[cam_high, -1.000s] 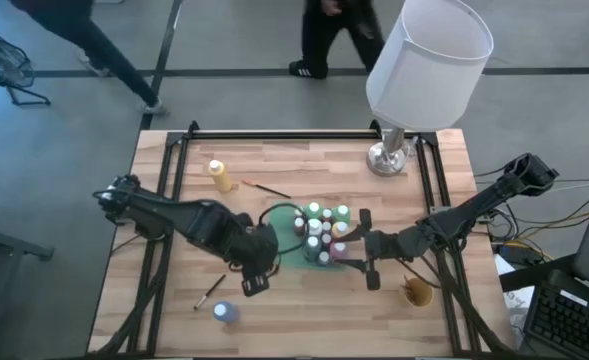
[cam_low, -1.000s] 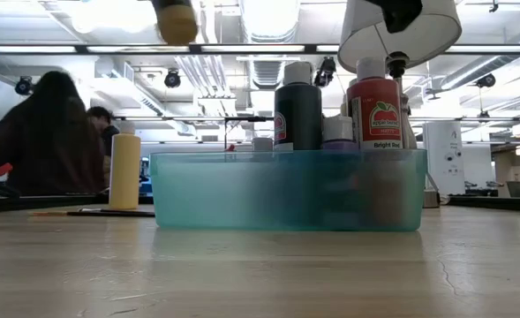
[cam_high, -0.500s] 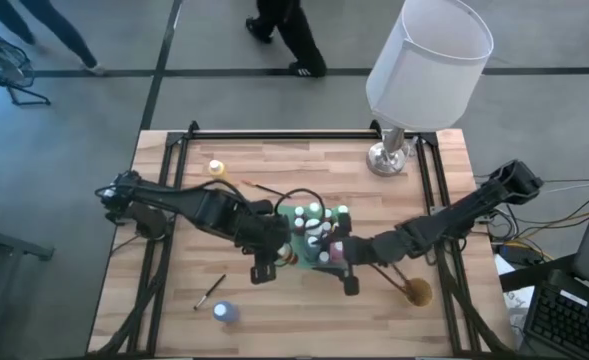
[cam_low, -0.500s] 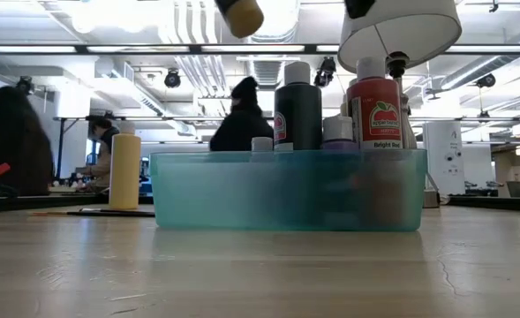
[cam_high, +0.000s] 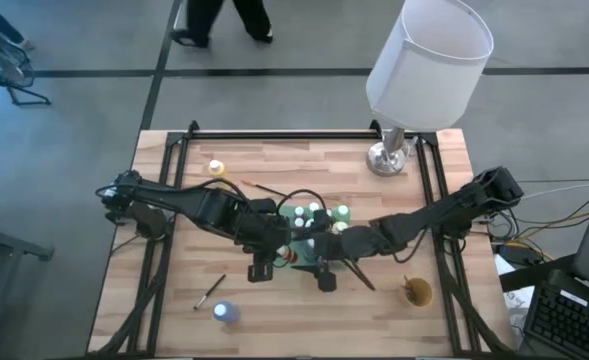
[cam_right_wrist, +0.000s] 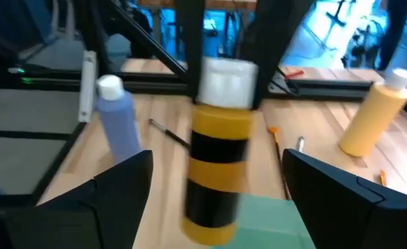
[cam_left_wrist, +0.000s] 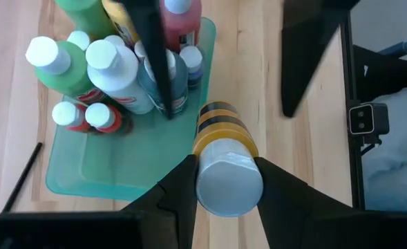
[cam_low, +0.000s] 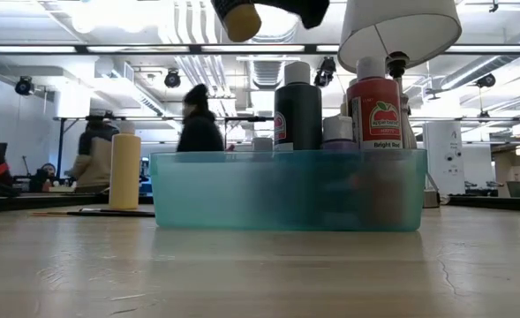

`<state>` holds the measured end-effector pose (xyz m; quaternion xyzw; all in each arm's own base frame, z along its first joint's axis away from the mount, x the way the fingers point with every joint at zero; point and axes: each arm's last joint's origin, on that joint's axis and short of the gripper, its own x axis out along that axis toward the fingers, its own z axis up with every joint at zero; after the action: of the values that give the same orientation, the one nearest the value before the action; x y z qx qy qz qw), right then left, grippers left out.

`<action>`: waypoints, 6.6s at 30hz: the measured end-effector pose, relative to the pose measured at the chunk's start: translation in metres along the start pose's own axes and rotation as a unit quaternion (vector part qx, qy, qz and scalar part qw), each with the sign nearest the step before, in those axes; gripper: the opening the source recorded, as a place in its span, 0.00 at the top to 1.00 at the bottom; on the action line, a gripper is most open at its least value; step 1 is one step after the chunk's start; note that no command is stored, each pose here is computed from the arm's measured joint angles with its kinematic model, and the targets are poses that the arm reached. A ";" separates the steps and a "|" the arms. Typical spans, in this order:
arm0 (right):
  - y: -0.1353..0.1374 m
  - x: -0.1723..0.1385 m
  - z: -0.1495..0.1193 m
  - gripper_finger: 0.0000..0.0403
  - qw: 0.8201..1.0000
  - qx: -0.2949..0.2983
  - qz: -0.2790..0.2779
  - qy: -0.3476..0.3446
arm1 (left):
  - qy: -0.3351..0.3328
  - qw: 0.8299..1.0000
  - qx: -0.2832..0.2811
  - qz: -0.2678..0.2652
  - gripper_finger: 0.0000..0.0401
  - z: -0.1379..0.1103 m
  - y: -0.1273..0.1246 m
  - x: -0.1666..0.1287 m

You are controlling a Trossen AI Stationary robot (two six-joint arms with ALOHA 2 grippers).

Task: Pick & Place Paint Supplies
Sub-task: Put the dark yellow paint bottle into the green bin

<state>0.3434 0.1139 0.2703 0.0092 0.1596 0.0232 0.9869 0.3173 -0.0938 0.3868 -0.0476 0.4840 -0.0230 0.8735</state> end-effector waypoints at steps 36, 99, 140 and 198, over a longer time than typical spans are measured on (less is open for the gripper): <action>-0.019 0.037 -0.002 0.38 1.000 0.012 0.013 0.007 | 0.001 0.999 0.033 0.001 0.69 0.000 0.000 0.000; -0.018 0.020 -0.013 0.71 0.997 -0.018 -0.009 0.077 | -0.105 0.973 0.021 0.204 0.55 -0.044 -0.022 -0.060; 0.004 0.016 -0.023 0.71 0.997 -0.061 0.023 0.034 | -0.371 0.924 0.084 0.044 0.55 -0.099 -0.040 0.010; 0.006 0.016 -0.023 0.71 0.996 -0.071 0.046 0.036 | -0.328 0.938 0.116 -0.014 0.55 -0.058 -0.018 0.036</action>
<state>0.3512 0.1214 0.2441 -0.0542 0.1928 0.0805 0.9764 0.2876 -0.1187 0.3277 0.0424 0.1643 -0.0741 0.9827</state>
